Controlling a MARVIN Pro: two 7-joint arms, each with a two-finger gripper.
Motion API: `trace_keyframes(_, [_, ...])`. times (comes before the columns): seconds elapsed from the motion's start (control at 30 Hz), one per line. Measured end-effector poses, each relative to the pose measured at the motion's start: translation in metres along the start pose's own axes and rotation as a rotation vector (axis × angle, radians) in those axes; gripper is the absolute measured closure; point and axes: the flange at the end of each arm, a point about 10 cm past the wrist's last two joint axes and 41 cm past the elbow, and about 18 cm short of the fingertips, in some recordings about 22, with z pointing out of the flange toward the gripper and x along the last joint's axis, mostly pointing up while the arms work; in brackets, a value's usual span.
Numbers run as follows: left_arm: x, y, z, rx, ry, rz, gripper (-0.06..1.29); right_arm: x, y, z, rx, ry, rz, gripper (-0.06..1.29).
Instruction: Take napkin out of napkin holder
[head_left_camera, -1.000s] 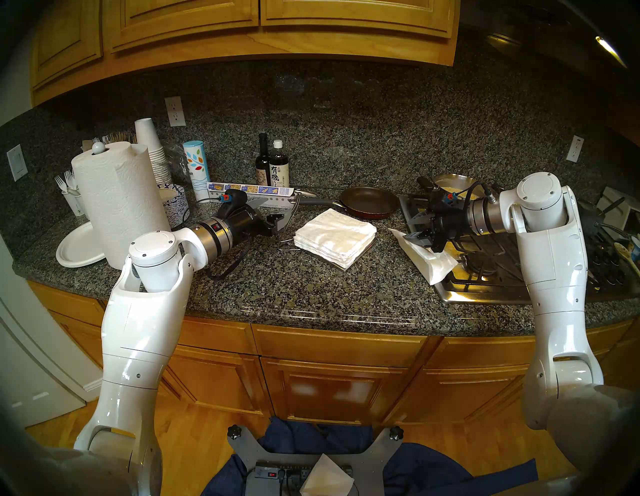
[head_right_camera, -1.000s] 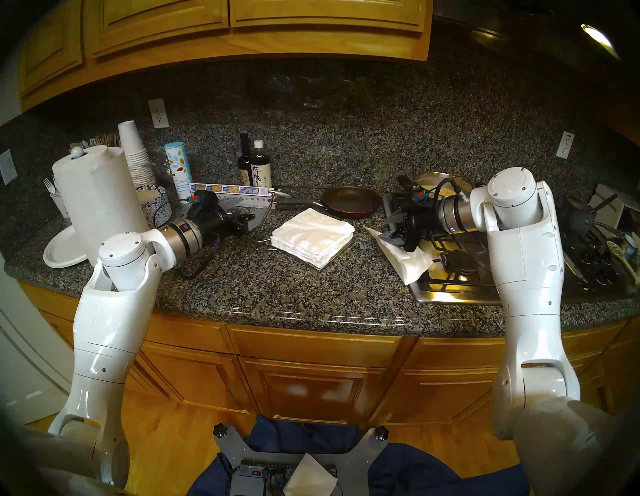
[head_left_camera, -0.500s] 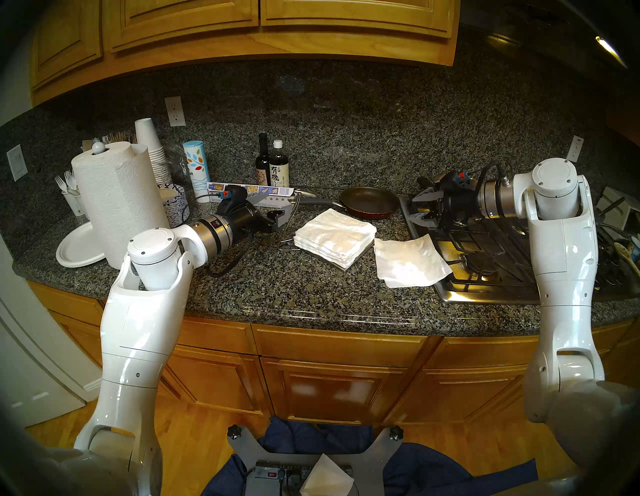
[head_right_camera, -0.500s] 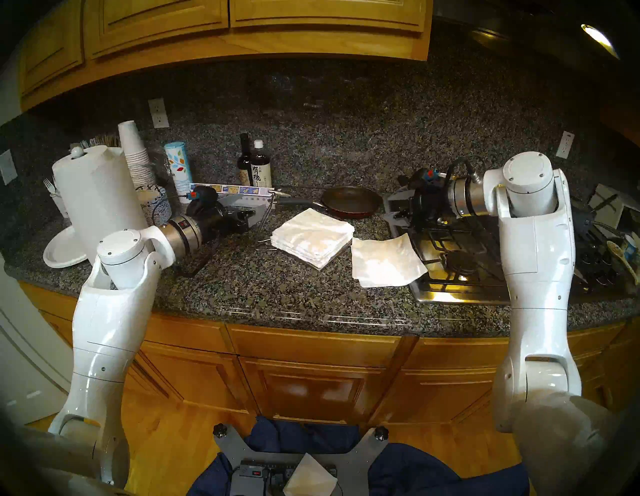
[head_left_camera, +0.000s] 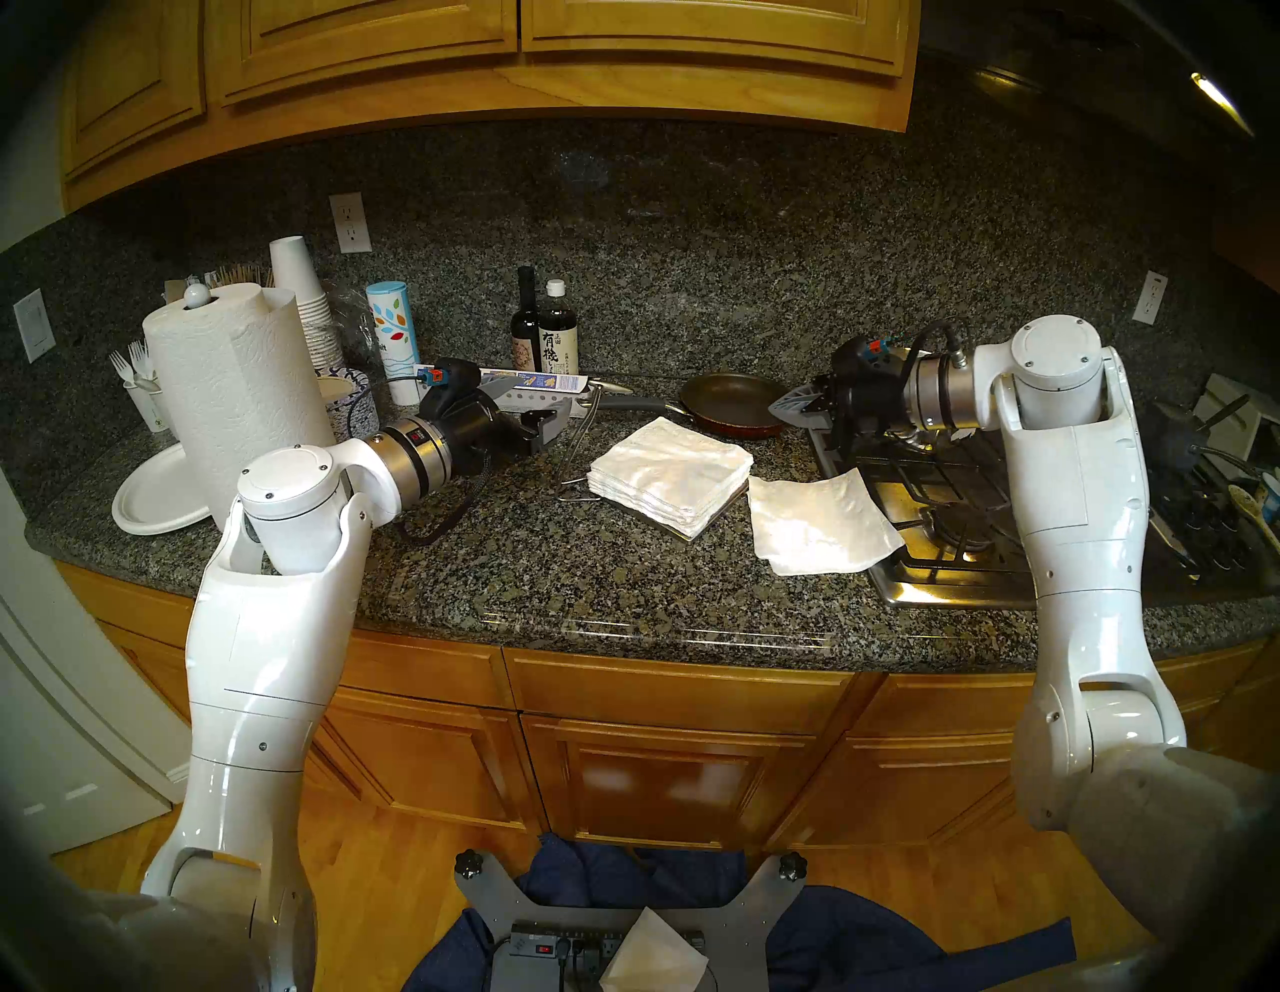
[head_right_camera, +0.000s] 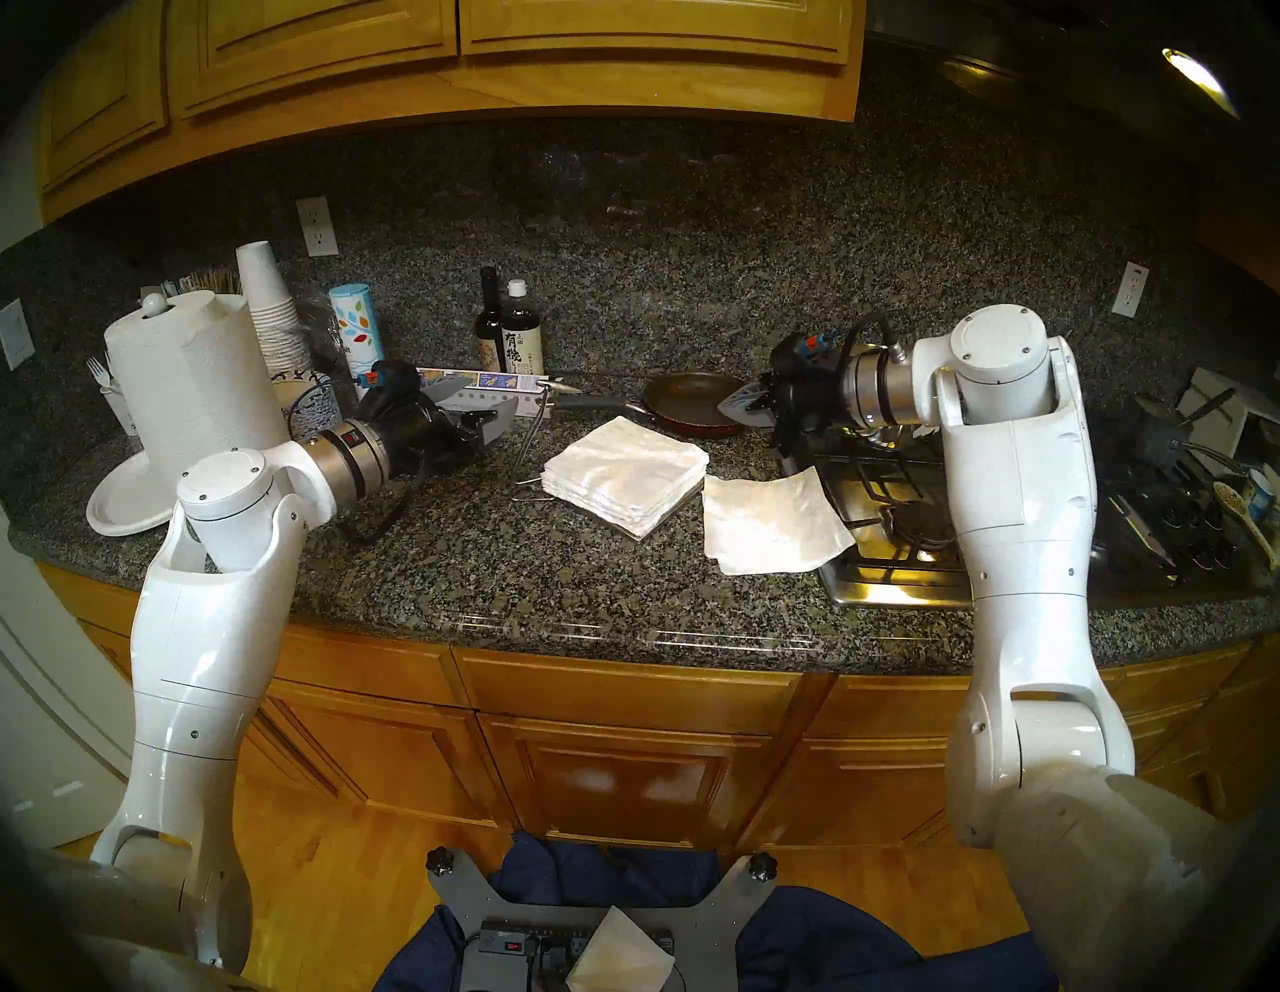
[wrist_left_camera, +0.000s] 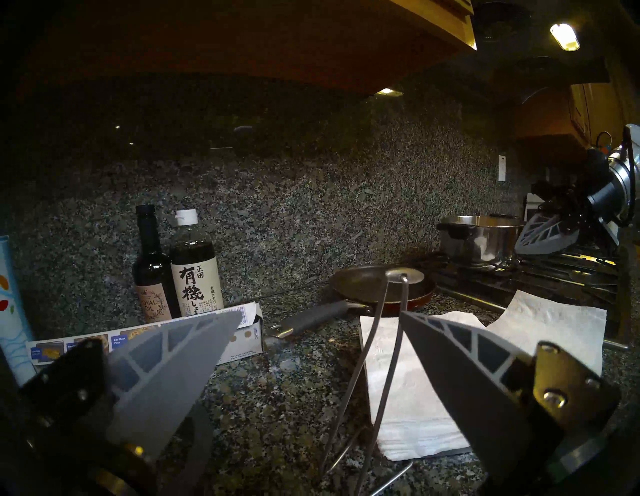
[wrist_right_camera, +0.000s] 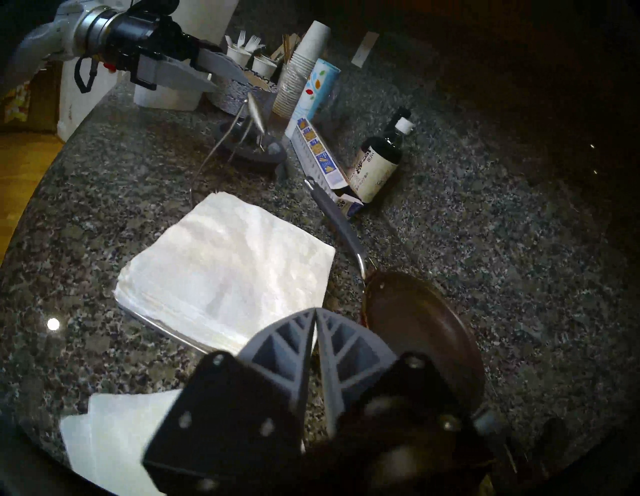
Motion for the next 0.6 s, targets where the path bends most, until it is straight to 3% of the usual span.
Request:
trace_keyframes(0.13, [-0.002,0.003,0.003,-0.012,-0.008,-0.008,0.0,0.002,-0.002,0.015,0.027,0.017,-0.002,1.15])
trace_keyframes(0.27, [-0.005,0.006,0.008,-0.026,-0.014,-0.017,0.0,0.006,-0.003,0.031,0.052,0.042,-0.004,1.14])
trace_keyframes(0.37, [-0.007,0.007,0.011,-0.031,-0.016,-0.023,0.26,0.007,-0.003,0.041,0.068,0.059,-0.002,1.15])
trace_keyframes(0.5, [-0.008,0.007,0.013,-0.033,-0.017,-0.029,0.9,0.008,-0.004,0.056,0.091,0.08,0.004,1.15])
trace_keyframes(0.53, [-0.009,0.007,0.013,-0.034,-0.017,-0.03,0.97,0.008,-0.004,0.06,0.097,0.085,0.006,1.15])
trace_keyframes(0.6, [-0.009,0.006,0.014,-0.034,-0.016,-0.033,0.97,0.009,-0.004,0.067,0.108,0.096,0.008,1.15])
